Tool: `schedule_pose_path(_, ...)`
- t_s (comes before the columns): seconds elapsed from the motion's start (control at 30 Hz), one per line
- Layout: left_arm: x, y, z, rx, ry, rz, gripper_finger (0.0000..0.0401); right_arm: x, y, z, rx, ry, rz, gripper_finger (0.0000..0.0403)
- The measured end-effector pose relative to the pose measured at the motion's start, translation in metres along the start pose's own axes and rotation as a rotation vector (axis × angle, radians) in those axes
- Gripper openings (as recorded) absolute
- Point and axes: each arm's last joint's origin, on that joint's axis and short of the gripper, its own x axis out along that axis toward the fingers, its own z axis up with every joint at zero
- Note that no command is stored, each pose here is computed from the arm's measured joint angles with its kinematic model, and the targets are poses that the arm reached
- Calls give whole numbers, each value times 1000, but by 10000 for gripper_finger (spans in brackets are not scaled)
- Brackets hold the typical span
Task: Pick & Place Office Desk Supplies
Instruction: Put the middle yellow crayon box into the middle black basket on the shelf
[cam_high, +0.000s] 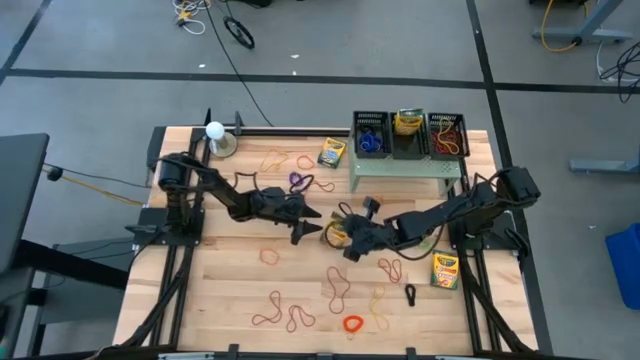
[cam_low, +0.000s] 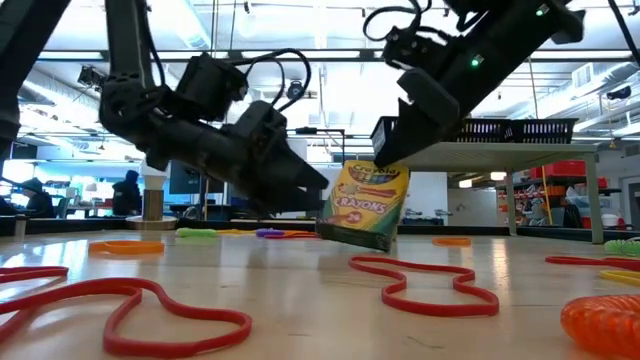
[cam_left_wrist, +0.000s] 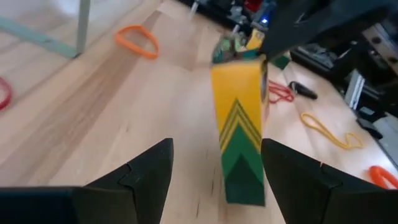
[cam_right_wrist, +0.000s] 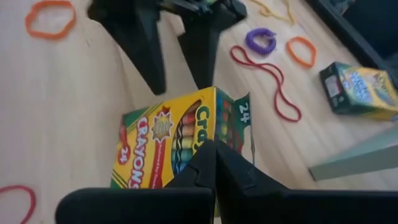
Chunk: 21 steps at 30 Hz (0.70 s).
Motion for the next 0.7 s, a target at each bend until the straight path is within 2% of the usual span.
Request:
schedule_pose_path(0.13,12,-2,-2,-3,-20,-63,251,-3,4,0,-15,-22,-18,1)
schedule_pose_path(0.47,39,-7,-13,40,-66,-116,247,-7,8,-1,-34,-43,-33,0)
schedule_pose_path(0.57,41,-10,-15,76,-67,-124,231,-9,11,-1,-39,-53,-36,0)
schedule_pose_path(0.7,42,-12,-16,118,-75,-115,186,-11,15,-2,-38,-58,-24,0)
